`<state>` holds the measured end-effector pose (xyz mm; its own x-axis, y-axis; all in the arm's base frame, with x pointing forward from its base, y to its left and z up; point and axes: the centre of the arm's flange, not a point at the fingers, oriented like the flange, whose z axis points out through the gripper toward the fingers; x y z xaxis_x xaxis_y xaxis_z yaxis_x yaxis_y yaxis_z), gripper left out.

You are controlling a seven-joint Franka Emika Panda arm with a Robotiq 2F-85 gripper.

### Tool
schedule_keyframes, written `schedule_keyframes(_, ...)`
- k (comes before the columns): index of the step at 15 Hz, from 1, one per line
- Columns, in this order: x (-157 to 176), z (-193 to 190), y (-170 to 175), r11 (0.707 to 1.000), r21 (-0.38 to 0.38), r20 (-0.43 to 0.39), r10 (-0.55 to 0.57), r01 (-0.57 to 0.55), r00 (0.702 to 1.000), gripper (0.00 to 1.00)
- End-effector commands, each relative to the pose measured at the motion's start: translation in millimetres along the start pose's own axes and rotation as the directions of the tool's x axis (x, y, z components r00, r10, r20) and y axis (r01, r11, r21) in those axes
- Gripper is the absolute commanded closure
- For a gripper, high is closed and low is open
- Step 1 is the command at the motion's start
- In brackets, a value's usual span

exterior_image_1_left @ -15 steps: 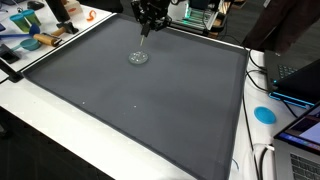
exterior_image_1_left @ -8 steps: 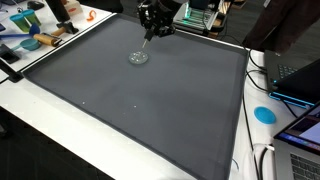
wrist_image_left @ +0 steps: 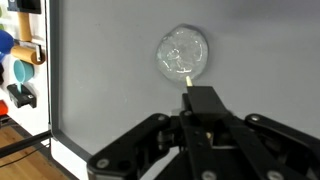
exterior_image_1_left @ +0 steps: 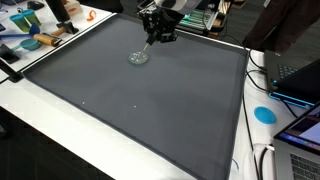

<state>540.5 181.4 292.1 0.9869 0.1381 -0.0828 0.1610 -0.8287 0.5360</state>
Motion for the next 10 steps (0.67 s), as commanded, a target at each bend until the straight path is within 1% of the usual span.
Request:
schedule_keyframes(1,5.0,1.3,-10.3,0.998,-0.055,0.010,0.025,-0.024,1.000,0.97)
schedule_keyframes(5,6.8,2.2,-17.1,0.996,-0.079,0.016,0.044,-0.043,0.999,0.97)
schedule_keyframes(10,8.7,4.1,-21.3,0.995,-0.088,0.023,0.052,-0.049,0.998,0.97)
